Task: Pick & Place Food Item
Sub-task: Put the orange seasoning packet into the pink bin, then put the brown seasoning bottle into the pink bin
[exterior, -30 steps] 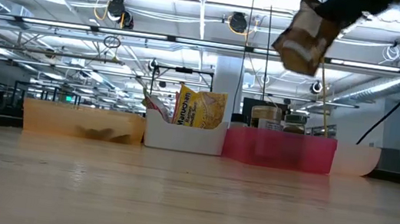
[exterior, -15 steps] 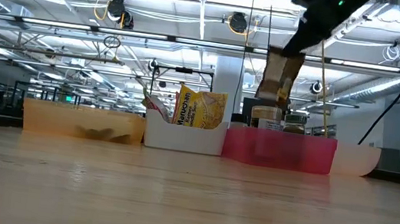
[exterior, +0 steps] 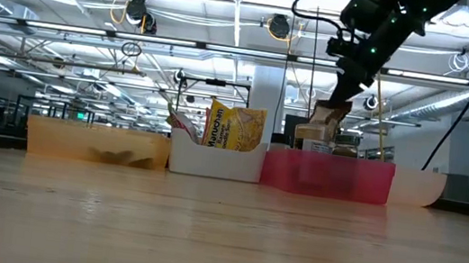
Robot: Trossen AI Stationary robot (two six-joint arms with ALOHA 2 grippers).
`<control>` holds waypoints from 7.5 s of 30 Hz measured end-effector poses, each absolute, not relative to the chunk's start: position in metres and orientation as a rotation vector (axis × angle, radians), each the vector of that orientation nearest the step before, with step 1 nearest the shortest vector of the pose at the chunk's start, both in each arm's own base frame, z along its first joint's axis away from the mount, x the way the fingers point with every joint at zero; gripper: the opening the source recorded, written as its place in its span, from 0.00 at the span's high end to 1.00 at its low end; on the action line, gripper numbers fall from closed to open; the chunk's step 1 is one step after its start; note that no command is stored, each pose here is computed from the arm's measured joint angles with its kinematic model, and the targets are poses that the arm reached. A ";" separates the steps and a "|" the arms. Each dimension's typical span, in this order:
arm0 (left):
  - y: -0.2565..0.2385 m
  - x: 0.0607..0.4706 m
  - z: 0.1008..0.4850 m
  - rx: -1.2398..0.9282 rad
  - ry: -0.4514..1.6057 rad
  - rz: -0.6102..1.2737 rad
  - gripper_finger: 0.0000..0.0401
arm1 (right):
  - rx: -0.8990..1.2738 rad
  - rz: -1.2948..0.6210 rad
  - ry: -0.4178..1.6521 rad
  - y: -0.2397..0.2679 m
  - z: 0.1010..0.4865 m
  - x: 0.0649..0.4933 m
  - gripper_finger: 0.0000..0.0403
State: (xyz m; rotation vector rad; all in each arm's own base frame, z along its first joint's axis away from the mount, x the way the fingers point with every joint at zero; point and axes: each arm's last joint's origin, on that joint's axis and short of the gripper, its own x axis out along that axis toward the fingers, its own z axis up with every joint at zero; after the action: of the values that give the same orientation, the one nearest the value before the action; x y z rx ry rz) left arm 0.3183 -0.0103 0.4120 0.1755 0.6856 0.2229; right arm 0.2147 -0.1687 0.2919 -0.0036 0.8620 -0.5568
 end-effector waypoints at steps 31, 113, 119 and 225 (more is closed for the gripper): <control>-0.013 0.335 0.296 -0.091 0.491 0.029 0.69 | 0.113 -0.600 1.010 -0.172 0.231 0.186 1.00; -0.102 0.179 0.290 -0.377 0.788 -0.065 0.69 | 0.028 0.261 0.181 -0.010 0.252 0.157 0.52; -0.130 0.192 0.278 -0.408 1.075 -0.017 0.69 | 0.075 0.275 0.241 0.007 0.242 0.173 0.52; -0.250 0.090 0.170 -0.135 1.722 -0.052 0.22 | 0.269 0.087 0.021 0.124 0.151 0.296 0.52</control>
State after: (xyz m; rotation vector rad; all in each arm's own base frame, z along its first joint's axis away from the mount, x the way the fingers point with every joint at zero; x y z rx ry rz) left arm 0.0898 -0.2500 0.1701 -0.1354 1.7222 -0.0520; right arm 0.2962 0.1241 0.1509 0.2693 0.0205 0.0868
